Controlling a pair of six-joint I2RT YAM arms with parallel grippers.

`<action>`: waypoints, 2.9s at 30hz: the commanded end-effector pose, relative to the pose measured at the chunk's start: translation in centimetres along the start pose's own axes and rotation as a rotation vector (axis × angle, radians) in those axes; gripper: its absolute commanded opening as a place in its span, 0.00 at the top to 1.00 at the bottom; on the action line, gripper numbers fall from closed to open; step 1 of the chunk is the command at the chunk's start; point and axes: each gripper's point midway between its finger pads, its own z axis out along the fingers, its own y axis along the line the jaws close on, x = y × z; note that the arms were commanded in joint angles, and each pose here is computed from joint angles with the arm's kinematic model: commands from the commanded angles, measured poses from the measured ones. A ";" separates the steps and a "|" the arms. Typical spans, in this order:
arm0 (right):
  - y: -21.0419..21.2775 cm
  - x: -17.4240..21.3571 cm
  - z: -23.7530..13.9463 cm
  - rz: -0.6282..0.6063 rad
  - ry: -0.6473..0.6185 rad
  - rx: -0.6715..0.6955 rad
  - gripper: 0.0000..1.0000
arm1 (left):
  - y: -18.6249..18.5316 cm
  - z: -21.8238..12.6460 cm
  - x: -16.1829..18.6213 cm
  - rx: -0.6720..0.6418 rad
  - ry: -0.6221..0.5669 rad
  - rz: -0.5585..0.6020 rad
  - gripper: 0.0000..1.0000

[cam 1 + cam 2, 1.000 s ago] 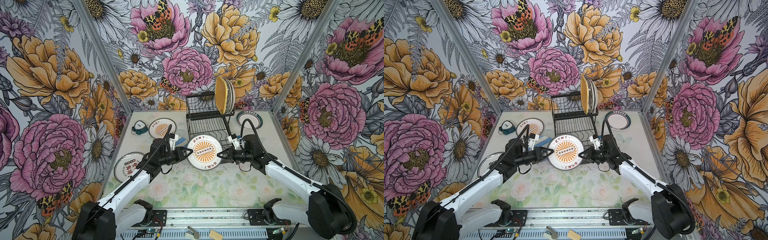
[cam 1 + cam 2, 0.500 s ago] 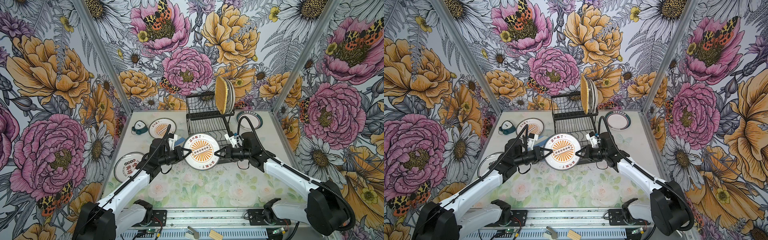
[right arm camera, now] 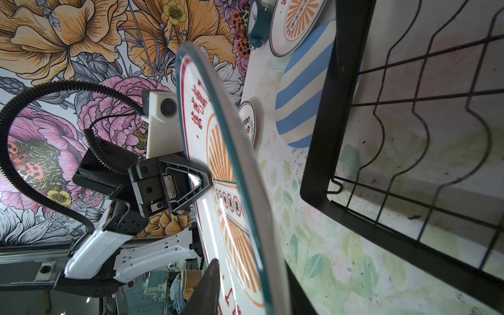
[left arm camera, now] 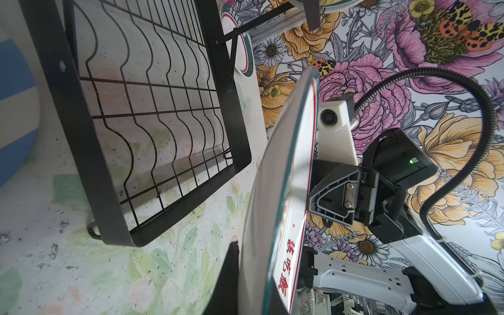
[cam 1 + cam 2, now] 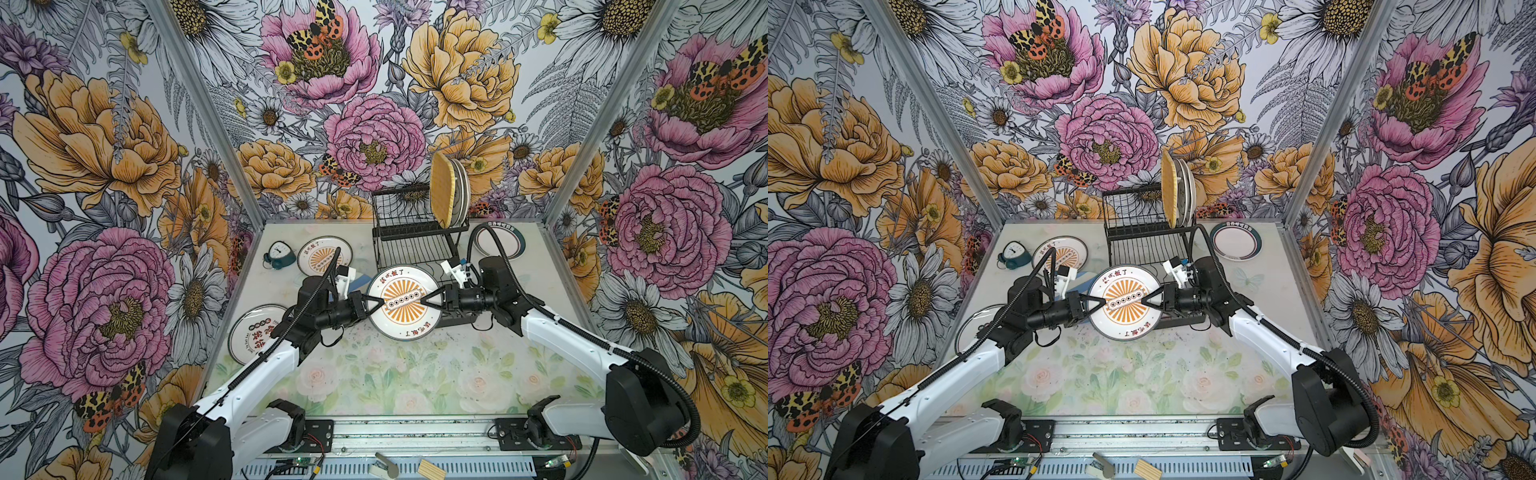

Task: Load the plates into the dish rack
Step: 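Grip the sunburst plate's opposite edge with the left gripper while the right gripper holds it, then release the left gripper and carry the sunburst plate with the right gripper over the rack, then lower the sunburst plate into the rack slot beside the woven tray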

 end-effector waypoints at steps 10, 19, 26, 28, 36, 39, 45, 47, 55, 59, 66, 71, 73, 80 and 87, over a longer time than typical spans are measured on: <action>3.9 -1.6 0.4 -0.102 0.007 -0.146 0.80 | -2.0 -0.4 1.1 0.089 0.067 0.047 1.00; 3.7 -1.1 0.5 -0.099 0.023 -0.152 0.95 | -1.9 -0.2 0.9 0.087 0.071 0.049 1.00; 3.6 -1.4 0.4 -0.109 0.013 -0.123 1.00 | -1.8 -0.6 0.2 0.076 0.049 0.053 0.88; 3.4 -1.4 0.2 -0.120 0.004 -0.091 1.00 | -1.8 -0.9 -0.1 0.067 0.035 0.056 0.72; 3.2 -4.1 -2.6 -0.178 -0.152 0.091 1.00 | -0.9 -3.0 -1.5 -0.012 -0.018 0.064 0.20; 3.3 -5.0 -4.2 -0.220 -0.223 0.203 1.00 | -0.3 -3.7 -2.0 -0.057 -0.047 0.064 0.13; 5.1 -7.2 -8.2 -0.325 -0.371 0.422 1.00 | 1.3 -4.3 -2.7 -0.158 -0.080 0.064 0.09; 5.9 -7.9 -9.5 -0.351 -0.421 0.476 1.00 | 1.9 -4.3 -2.7 -0.176 -0.087 0.060 0.09; 11.3 -12.1 -13.2 -0.495 -0.593 0.697 1.00 | 2.8 -4.1 -2.8 -0.201 -0.095 0.053 0.06; 14.2 -14.3 -13.7 -0.594 -0.678 0.820 1.00 | 3.1 -4.0 -3.0 -0.211 -0.097 0.052 0.05; 18.0 -17.9 -12.7 -0.707 -0.809 1.002 1.00 | 3.6 -3.9 -3.2 -0.230 -0.103 0.045 0.04; 19.0 -20.6 -11.9 -0.745 -0.878 1.118 1.00 | 4.0 -3.8 -3.1 -0.241 -0.102 0.039 0.03; 19.2 -21.6 -11.5 -0.763 -0.901 1.140 1.00 | 4.1 -3.8 -3.2 -0.244 -0.105 0.040 0.03; 18.5 -24.5 -9.6 -0.819 -0.923 1.225 1.00 | 4.4 -3.8 -3.3 -0.252 -0.114 0.034 0.02; 17.1 -27.0 -8.7 -0.856 -0.926 1.291 1.00 | 4.7 -3.6 -3.5 -0.251 -0.118 0.030 0.01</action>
